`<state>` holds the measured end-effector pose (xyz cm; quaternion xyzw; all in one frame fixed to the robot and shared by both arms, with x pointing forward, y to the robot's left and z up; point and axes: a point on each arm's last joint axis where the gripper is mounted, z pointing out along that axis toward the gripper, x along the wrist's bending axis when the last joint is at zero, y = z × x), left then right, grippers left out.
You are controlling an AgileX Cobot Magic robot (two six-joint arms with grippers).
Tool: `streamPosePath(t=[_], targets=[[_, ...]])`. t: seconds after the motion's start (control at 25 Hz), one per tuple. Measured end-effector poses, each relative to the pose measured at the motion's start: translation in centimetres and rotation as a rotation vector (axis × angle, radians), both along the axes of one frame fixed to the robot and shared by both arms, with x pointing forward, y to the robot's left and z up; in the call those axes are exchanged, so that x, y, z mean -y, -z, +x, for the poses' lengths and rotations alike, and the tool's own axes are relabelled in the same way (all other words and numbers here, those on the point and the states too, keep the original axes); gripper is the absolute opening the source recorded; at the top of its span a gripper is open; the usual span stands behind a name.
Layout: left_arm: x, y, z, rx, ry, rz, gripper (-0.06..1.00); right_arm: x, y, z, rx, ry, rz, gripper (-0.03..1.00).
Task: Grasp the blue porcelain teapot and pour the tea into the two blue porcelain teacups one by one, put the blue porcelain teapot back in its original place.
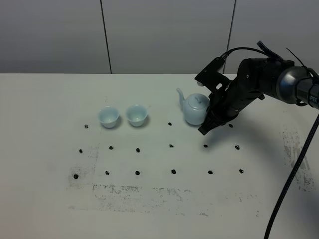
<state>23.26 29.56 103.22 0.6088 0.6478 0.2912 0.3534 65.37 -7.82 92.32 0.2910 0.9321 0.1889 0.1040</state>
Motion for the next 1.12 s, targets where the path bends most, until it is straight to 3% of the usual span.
streamPosePath(t=[0.28,0.64,0.84,1.12], targets=[[0.0,0.0,0.0,0.000,0.000,0.000,0.29,-0.2,-2.3,-0.2,0.058,-0.015,0.013,0.03],[0.0,0.0,0.0,0.000,0.000,0.000,0.29,-4.3,-9.4,0.2,0.211,-0.249,-0.001,0.03],[0.0,0.0,0.0,0.000,0.000,0.000,0.29,-7.3,-9.8,1.9,0.282,-0.409,-0.036,0.03],[0.0,0.0,0.0,0.000,0.000,0.000,0.29,-11.1,-8.0,2.4,0.378,-0.585,-0.116,0.03]])
